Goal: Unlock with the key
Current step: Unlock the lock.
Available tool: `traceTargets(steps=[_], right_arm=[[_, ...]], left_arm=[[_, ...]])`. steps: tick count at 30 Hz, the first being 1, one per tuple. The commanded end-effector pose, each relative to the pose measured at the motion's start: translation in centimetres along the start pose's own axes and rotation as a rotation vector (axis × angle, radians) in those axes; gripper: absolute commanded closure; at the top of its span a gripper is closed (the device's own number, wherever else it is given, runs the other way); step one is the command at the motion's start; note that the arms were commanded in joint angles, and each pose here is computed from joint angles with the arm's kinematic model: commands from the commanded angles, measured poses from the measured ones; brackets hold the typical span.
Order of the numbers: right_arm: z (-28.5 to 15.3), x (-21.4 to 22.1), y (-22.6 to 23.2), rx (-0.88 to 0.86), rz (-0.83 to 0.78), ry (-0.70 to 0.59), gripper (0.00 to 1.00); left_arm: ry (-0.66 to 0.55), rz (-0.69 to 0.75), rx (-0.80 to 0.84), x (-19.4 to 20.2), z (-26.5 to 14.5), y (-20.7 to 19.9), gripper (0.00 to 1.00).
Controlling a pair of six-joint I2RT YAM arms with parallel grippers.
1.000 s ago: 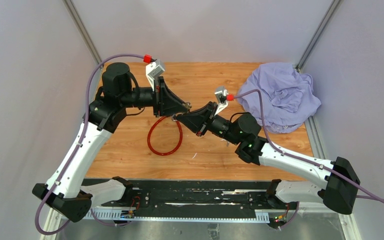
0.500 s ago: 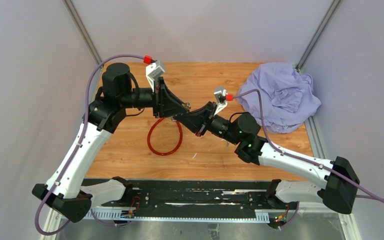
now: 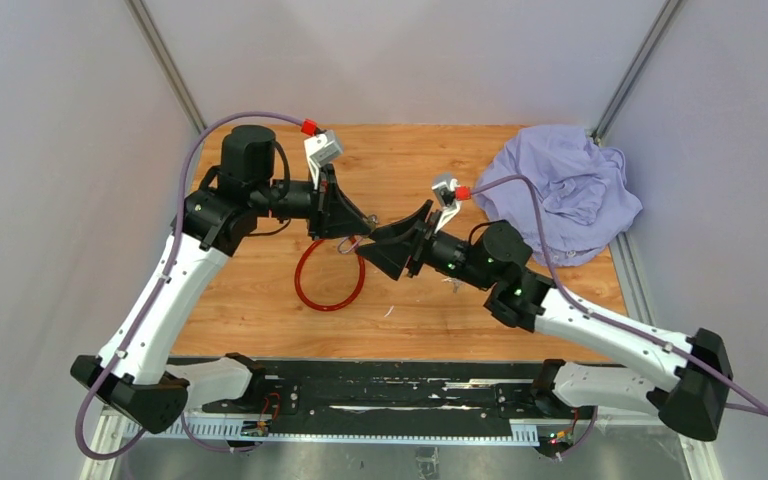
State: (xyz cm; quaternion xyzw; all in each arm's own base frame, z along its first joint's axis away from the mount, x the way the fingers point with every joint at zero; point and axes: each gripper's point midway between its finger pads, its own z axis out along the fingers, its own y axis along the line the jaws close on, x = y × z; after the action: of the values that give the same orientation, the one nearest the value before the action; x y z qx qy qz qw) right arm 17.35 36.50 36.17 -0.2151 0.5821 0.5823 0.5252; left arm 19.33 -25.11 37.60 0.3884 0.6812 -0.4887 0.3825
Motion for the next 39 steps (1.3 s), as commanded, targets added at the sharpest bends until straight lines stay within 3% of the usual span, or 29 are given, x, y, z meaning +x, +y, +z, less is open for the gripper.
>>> traceTargets(steps=[1, 13, 19, 31, 39], right_arm=[[-2.8, -1.5, -0.2, 0.065, -0.011, 0.097, 0.45], [-5.1, -2.1, 0.9, -0.085, 0.074, 0.324, 0.46], [-5.5, -0.8, 1.6, -0.151, 0.09, 0.437, 0.55], [-5.1, -0.5, 2.1, -0.219, 0.082, 0.476, 0.52], [-4.8, 0.0, 2.1, -0.252, 0.103, 0.505, 0.64]], left_arm=[[0.083, -0.009, -0.016, 1.9, -0.4, 0.3, 1.0], [0.162, -0.134, 0.203, 5.8, 0.6, -3.3, 1.0], [0.15, -0.113, 0.225, 5.4, 0.4, -3.9, 1.0], [0.164, -0.145, 0.277, 6.3, 0.4, -4.3, 1.0], [0.167, -0.148, 0.279, 6.6, 0.4, -4.4, 1.0]])
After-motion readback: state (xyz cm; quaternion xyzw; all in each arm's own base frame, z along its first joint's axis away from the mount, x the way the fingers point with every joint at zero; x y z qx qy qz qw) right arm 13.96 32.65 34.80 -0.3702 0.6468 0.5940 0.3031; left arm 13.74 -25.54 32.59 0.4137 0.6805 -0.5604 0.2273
